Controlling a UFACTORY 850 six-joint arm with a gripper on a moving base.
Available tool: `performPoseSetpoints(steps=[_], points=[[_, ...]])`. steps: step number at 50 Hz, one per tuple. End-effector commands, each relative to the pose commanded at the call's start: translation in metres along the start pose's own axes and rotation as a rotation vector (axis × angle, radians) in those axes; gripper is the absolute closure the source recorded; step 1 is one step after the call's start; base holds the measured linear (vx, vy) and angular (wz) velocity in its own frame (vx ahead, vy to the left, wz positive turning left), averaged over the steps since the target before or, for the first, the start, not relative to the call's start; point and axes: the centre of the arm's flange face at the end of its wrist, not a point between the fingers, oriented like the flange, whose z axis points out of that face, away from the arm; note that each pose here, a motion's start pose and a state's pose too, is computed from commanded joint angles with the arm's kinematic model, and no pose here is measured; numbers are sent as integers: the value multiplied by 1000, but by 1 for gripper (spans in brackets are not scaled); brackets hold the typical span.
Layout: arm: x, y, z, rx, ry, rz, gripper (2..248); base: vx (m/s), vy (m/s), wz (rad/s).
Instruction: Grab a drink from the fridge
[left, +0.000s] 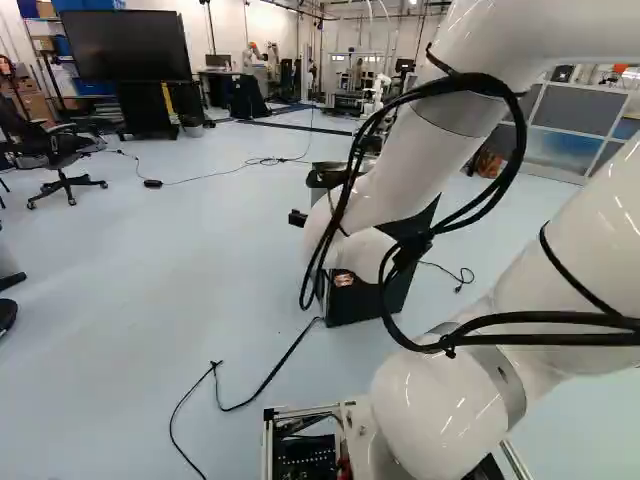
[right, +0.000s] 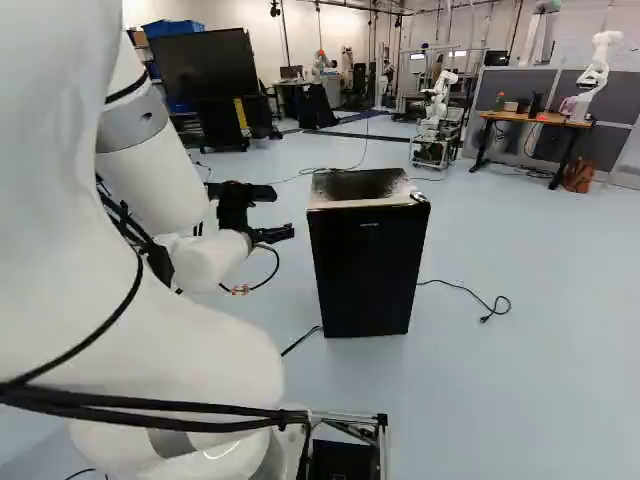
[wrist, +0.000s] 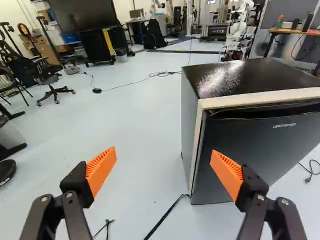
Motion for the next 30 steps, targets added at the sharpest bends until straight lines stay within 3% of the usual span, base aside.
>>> performPoseSetpoints(steps=[30], points=[[-1, -21, 6, -85, 46, 93, 3, 0, 0, 0]])
